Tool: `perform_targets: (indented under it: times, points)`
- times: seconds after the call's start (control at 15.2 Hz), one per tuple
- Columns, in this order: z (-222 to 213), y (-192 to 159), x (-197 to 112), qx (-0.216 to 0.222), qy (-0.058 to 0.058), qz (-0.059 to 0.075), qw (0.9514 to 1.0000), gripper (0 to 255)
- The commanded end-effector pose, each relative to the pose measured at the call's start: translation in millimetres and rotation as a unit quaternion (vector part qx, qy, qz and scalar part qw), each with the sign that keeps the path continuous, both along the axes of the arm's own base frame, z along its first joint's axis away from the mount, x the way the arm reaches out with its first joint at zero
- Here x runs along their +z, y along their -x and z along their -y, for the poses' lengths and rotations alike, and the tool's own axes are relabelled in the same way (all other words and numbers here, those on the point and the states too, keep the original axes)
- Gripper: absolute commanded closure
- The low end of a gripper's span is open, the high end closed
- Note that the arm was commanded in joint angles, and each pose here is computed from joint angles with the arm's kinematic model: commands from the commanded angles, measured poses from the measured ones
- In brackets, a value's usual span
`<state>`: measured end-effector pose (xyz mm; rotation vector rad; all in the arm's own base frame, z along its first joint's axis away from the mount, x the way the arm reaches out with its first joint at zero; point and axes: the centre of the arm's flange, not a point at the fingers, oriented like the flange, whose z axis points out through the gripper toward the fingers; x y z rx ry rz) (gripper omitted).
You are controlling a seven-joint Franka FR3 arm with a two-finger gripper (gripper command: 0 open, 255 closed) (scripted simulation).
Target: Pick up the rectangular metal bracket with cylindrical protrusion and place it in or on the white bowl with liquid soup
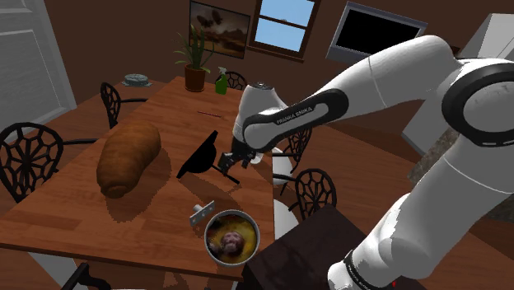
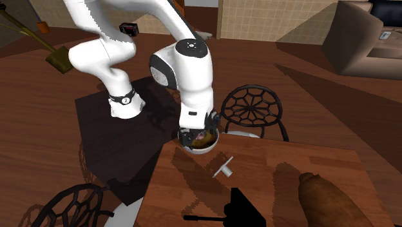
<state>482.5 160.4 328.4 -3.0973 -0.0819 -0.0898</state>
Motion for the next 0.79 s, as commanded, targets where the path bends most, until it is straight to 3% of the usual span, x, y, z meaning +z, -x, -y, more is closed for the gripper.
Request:
perform_targets:
  times: [0.0, 0.73]
  points:
    - [-13, -8, -25, 0.009, 0.003, -0.004, 0.9999, 0]
    - [-81, -50, -151, 0.059, 0.022, -0.025, 0.9977, 0]
